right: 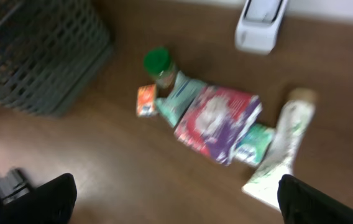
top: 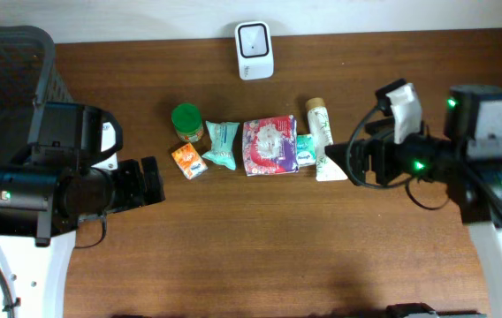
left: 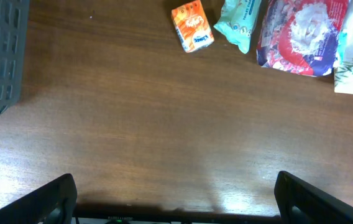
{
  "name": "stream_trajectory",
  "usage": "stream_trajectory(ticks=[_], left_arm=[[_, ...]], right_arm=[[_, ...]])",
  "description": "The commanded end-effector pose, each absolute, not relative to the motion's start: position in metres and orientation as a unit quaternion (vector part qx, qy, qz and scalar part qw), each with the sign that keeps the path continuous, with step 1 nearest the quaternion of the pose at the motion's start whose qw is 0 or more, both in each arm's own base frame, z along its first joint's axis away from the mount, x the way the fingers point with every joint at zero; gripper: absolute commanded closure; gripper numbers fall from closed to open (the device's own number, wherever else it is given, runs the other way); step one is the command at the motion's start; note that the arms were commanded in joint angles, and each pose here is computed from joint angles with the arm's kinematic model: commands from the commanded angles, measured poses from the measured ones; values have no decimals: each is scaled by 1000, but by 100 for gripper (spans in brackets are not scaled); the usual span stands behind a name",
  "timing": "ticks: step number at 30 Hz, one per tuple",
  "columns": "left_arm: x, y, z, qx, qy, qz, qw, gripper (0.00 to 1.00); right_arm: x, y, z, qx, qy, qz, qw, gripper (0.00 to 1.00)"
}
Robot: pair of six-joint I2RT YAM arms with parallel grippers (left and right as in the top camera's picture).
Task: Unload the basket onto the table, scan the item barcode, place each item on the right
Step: 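Grasp the white-and-gold tube with the right gripper and pull it right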
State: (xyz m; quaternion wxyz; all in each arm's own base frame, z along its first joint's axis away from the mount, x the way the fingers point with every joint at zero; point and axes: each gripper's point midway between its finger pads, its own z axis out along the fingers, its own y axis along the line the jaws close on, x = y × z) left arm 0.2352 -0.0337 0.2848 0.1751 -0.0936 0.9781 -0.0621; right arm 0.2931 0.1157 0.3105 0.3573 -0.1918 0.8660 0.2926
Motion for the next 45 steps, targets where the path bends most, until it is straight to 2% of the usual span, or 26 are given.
stream_trajectory(ticks=[1, 2, 4, 8, 10, 13, 17, 18, 22, 24, 28, 30, 34, 35, 36, 40, 45], left_arm=[[234, -32, 287, -90, 977, -59, 182, 1], [234, -32, 287, -90, 977, -59, 182, 1], [234, -32, 287, -90, 977, -59, 182, 1], [234, -32, 287, -90, 977, -59, 182, 1], [234, -32, 287, -90, 977, -59, 182, 1], [234, -32, 287, -90, 977, -59, 182, 1], [234, -32, 287, -90, 977, -59, 182, 1], [234, -32, 287, -90, 977, -59, 182, 1], [234, -32, 287, -90, 977, -59, 182, 1], [234, -32, 287, -90, 977, -59, 182, 1], [234, -32, 287, -90, 977, -59, 182, 1], [234, -32, 287, -90, 977, -59, 182, 1], [234, -32, 287, -90, 977, -59, 182, 1], [234, -32, 287, -90, 977, -59, 182, 1], [234, -32, 287, -90, 977, -59, 182, 1], [234, -32, 287, -90, 977, -59, 182, 1], [234, -32, 287, -90, 977, -59, 182, 1]], right_arm=[[314, 124, 286, -185, 871, 334, 308, 2], [321, 118, 276, -160, 887, 317, 296, 2], [347, 53, 217, 36, 960, 154, 232, 2], [356, 47, 163, 68, 977, 133, 151, 1], [361, 49, 152, 96, 976, 141, 136, 1], [371, 65, 154, 86, 968, 189, 144, 1], [386, 65, 154, 81, 964, 189, 169, 4], [389, 64, 150, 82, 965, 185, 169, 9], [400, 64, 127, 84, 967, 184, 154, 11], [404, 64, 115, 86, 968, 183, 146, 16], [410, 59, 93, 92, 973, 166, 132, 18], [411, 59, 81, 93, 974, 166, 120, 25], [419, 61, 57, 94, 975, 167, 111, 26], [421, 61, 52, 94, 975, 169, 110, 29], [424, 62, 48, 94, 975, 171, 110, 36], [428, 61, 40, 94, 975, 166, 112, 47], [431, 68, 26, 87, 975, 172, 106, 47]])
